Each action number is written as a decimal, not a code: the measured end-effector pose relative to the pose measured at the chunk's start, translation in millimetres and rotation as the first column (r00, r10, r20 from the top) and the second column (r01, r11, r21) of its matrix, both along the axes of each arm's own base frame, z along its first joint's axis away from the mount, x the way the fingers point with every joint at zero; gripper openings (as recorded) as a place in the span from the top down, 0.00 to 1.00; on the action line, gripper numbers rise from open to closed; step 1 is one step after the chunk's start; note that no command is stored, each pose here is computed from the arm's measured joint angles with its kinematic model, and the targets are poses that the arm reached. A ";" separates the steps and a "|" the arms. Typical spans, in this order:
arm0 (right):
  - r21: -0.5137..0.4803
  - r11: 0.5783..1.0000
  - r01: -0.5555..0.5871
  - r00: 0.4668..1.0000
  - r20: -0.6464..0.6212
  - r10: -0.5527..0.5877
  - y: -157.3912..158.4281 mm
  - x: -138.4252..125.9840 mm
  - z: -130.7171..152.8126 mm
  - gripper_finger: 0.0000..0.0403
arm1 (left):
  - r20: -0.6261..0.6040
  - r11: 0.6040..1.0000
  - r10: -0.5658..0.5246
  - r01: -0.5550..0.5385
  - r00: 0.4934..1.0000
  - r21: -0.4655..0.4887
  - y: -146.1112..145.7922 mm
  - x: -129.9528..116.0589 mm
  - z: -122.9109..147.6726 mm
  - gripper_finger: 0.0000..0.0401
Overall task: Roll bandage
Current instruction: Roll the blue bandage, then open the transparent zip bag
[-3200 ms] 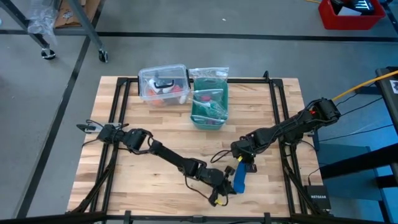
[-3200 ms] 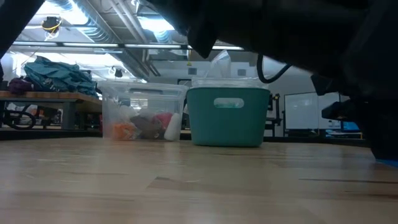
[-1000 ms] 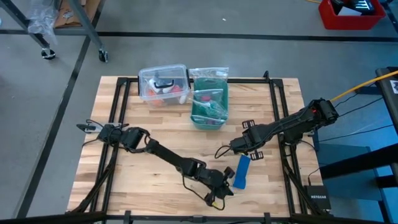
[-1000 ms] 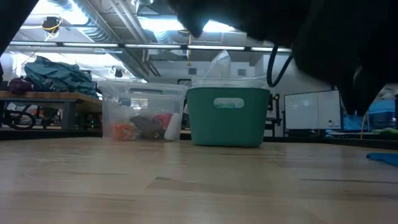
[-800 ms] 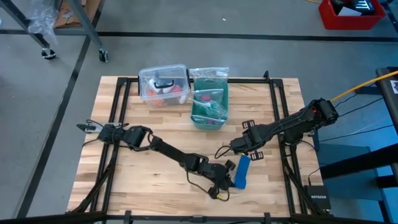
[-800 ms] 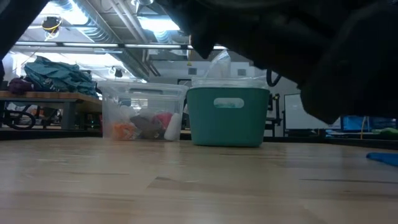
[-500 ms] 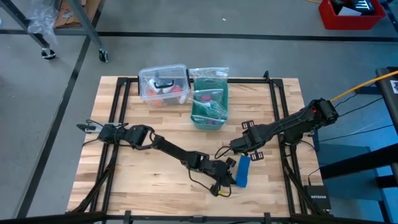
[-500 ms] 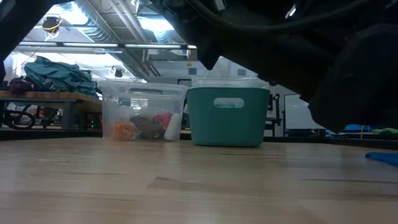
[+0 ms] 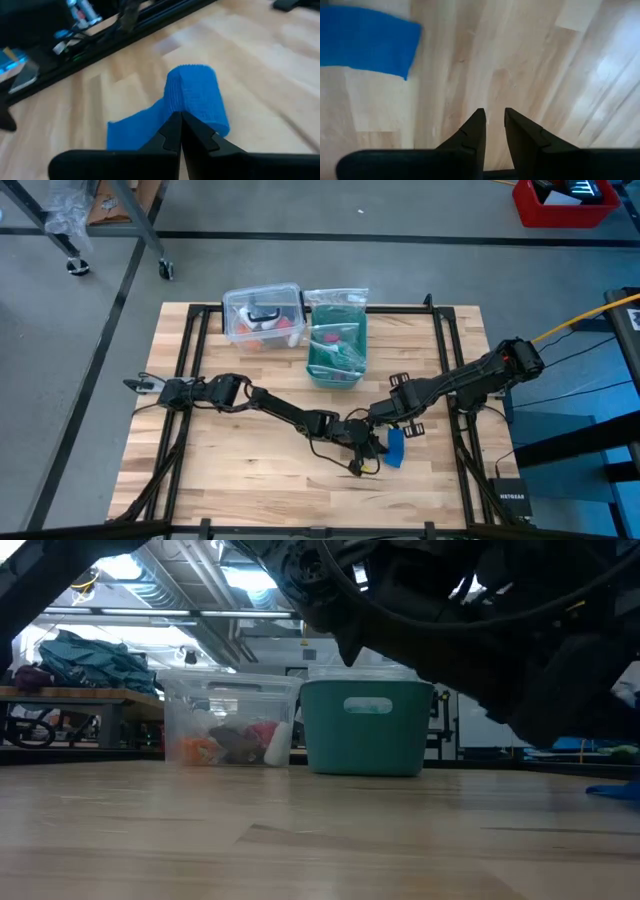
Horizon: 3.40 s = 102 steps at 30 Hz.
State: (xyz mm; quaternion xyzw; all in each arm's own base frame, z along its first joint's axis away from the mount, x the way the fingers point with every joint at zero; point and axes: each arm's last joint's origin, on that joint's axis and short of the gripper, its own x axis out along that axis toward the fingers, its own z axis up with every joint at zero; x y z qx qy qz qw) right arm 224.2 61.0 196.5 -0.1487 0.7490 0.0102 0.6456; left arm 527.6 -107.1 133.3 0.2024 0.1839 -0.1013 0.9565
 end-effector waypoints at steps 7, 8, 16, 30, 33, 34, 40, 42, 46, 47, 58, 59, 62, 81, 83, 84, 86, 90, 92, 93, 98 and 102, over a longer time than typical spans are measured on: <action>0.008 1.000 0.002 1.000 0.016 -0.002 -1.5 -5.3 7.9 0.81 | 0.016 0.993 0.119 -0.119 0.993 0.009 22.5 4.0 -0.1 1.00; 0.011 1.000 0.000 1.000 0.022 -0.001 -1.5 -6.2 9.6 0.81 | 0.015 0.993 0.122 -0.122 0.992 -0.003 22.6 4.1 0.0 1.00; 0.030 1.000 -0.004 0.992 0.126 0.000 -5.0 -17.7 30.9 0.81 | 0.046 0.996 0.081 -0.082 0.996 0.017 8.0 0.1 17.1 1.00; 0.025 1.000 -0.006 0.974 0.228 0.001 -8.4 -25.9 46.4 0.81 | 0.043 0.996 -0.086 0.087 0.995 -0.020 -24.8 -8.4 25.7 1.00; 0.029 1.000 -0.008 0.968 0.252 0.001 -7.8 -23.5 46.6 0.81 | 0.030 0.996 -0.088 0.089 0.996 -0.021 -25.4 -7.9 20.0 1.00; 0.032 0.999 -0.009 0.965 0.261 0.000 -7.5 -22.6 46.6 0.81 | 0.022 0.996 -0.085 0.086 0.996 -0.021 -24.1 -7.5 17.9 1.00; 0.040 0.999 -0.010 0.959 0.284 -0.001 -6.8 -20.3 46.9 0.81 | -0.006 0.997 -0.055 0.055 0.998 -0.053 -18.1 -3.7 -2.3 1.00; 0.040 0.999 -0.010 0.959 0.284 -0.001 -6.8 -20.3 46.9 0.81 | 0.000 0.997 -0.051 0.051 0.999 -0.060 -17.2 -2.5 -6.3 1.00; 0.042 0.999 -0.010 0.958 0.287 -0.002 -6.8 -20.0 46.9 0.81 | 0.015 0.997 -0.043 0.044 0.999 -0.064 -13.4 -0.9 -5.7 1.00; 0.042 0.999 -0.011 0.958 0.286 -0.002 -6.8 -20.1 46.9 0.81 | 0.016 0.997 -0.039 0.040 0.999 -0.064 -11.8 -0.5 -5.6 1.00; 0.063 0.998 -0.014 0.943 0.334 -0.008 -5.2 -15.1 47.5 0.81 | 0.034 0.991 0.123 -0.120 0.992 -0.064 30.5 7.7 -4.1 1.00; 0.065 0.998 -0.014 0.943 0.334 -0.009 -5.1 -15.1 47.5 0.81 | 0.032 0.987 0.143 -0.140 0.989 -0.078 36.5 8.5 -4.1 1.00; 0.073 0.997 -0.015 0.944 0.331 -0.010 -5.0 -15.2 47.4 0.81 | 0.027 0.976 0.191 -0.187 0.981 -0.107 54.0 10.5 -4.1 1.00; 0.040 0.999 -0.036 0.945 0.326 0.021 -5.8 -15.9 47.4 0.81 | 0.087 0.978 0.018 0.001 0.996 -0.207 15.3 2.5 33.3 1.00; 0.037 0.999 -0.038 0.945 0.328 0.024 -5.9 -15.7 47.5 0.81 | 0.090 0.986 -0.006 0.021 0.996 -0.166 9.2 1.2 32.9 1.00; 0.035 0.999 -0.038 0.945 0.327 0.025 -5.9 -15.7 47.5 0.81 | 0.082 0.988 -0.015 0.028 0.997 -0.152 6.6 0.4 31.9 1.00; 0.035 0.999 -0.038 0.945 0.327 0.025 -5.9 -15.8 47.5 0.81 | 0.052 0.988 -0.018 0.026 0.998 -0.152 3.6 -0.5 26.7 1.00; 0.033 0.999 -0.038 0.945 0.327 0.025 -6.0 -15.8 47.4 0.81 | -0.049 0.970 0.008 -0.020 0.999 -0.242 -4.3 -4.6 17.3 1.00; 0.038 0.999 -0.038 0.945 0.327 0.024 -5.8 -15.7 47.4 0.81 | -0.045 0.966 0.001 -0.013 0.999 -0.258 -11.2 -7.6 25.9 1.00; 0.039 0.998 -0.039 0.945 0.325 0.024 -5.8 -15.9 47.4 0.81 | -0.031 0.966 -0.007 -0.002 1.000 -0.258 -14.8 -9.6 34.2 1.00; 0.039 0.999 -0.039 0.946 0.325 0.024 -6.1 -16.7 47.9 0.81 | 0.007 0.985 -0.067 0.068 0.998 -0.158 -29.3 -30.8 92.6 1.00; 0.038 0.999 -0.038 0.940 0.339 0.023 -6.8 -18.7 50.6 0.81 | -0.068 1.000 -0.030 0.030 0.997 0.006 -24.3 -59.3 136.0 1.00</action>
